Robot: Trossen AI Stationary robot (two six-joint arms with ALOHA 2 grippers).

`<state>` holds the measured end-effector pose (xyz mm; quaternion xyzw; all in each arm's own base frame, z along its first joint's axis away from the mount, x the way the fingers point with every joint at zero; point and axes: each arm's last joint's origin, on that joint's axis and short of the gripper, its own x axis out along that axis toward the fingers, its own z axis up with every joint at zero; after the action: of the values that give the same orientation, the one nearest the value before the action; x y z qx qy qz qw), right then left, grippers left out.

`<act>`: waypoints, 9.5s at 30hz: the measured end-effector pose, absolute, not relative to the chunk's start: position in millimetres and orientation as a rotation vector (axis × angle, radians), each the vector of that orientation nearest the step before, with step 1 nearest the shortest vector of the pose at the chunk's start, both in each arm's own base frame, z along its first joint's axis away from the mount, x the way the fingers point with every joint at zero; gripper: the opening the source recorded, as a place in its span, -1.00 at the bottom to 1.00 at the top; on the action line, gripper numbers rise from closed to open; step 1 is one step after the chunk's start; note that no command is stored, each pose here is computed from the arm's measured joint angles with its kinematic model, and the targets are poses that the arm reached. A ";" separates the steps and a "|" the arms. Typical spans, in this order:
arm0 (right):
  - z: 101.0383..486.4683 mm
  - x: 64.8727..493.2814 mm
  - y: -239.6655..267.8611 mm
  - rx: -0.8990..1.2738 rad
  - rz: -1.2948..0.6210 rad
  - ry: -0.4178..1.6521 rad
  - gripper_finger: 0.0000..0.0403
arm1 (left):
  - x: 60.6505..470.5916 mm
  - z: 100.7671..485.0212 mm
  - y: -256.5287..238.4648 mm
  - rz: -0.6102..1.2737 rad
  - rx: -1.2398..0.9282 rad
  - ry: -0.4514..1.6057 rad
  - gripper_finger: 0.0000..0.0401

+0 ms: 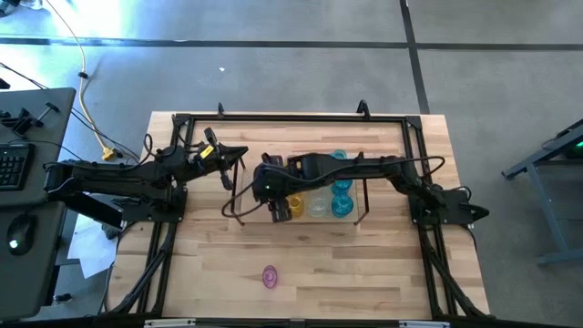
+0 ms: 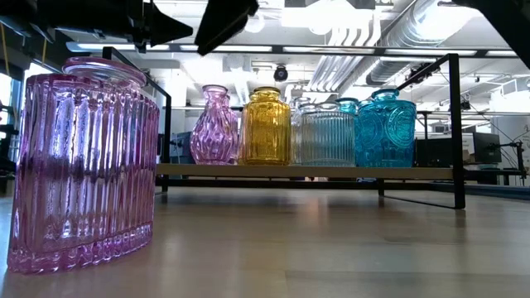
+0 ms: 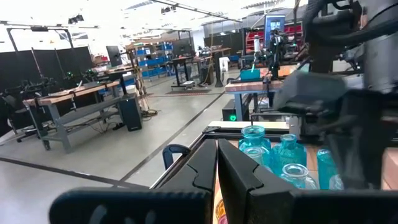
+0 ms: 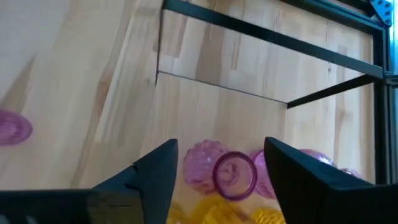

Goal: Sort vases onto shelf
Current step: Put the top purple vase aligned with the other purple vase on the shelf, then put the purple vase aligned with the other purple vases on the shelf

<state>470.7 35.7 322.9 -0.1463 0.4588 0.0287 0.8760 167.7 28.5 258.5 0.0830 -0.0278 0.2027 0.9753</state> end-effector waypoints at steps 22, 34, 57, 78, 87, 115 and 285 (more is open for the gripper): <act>234.9 472.6 32.6 -0.245 0.012 1.111 -0.90 | 167.8 257.6 28.6 0.408 0.160 -0.048 -0.96; 236.6 475.4 28.5 -0.260 -0.038 1.080 -0.98 | 167.8 257.6 28.6 0.408 0.160 -0.048 -0.96; 236.8 475.2 26.6 -0.288 -0.077 1.082 -0.98 | 167.8 256.8 28.6 0.407 0.152 -0.041 -0.96; 253.7 469.7 30.9 -0.305 -0.063 1.044 -0.98 | 167.9 256.0 28.6 0.406 0.153 -0.033 -0.96; 317.8 427.2 58.3 -0.397 -0.063 0.993 -0.99 | 168.1 254.4 28.0 0.388 0.152 -0.018 -0.96; 285.9 180.9 46.0 -0.323 -0.073 0.241 -1.00 | 179.4 246.4 14.6 0.009 0.216 0.000 -0.96; 184.7 85.6 12.1 -0.186 -0.226 0.085 -1.00 | 339.4 224.0 -202.0 -0.409 0.529 1.213 -0.94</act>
<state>85.6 12.1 184.7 -0.0927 0.0423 -0.1127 0.9884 339.4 -202.0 224.0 0.2440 0.5591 -0.1887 0.7696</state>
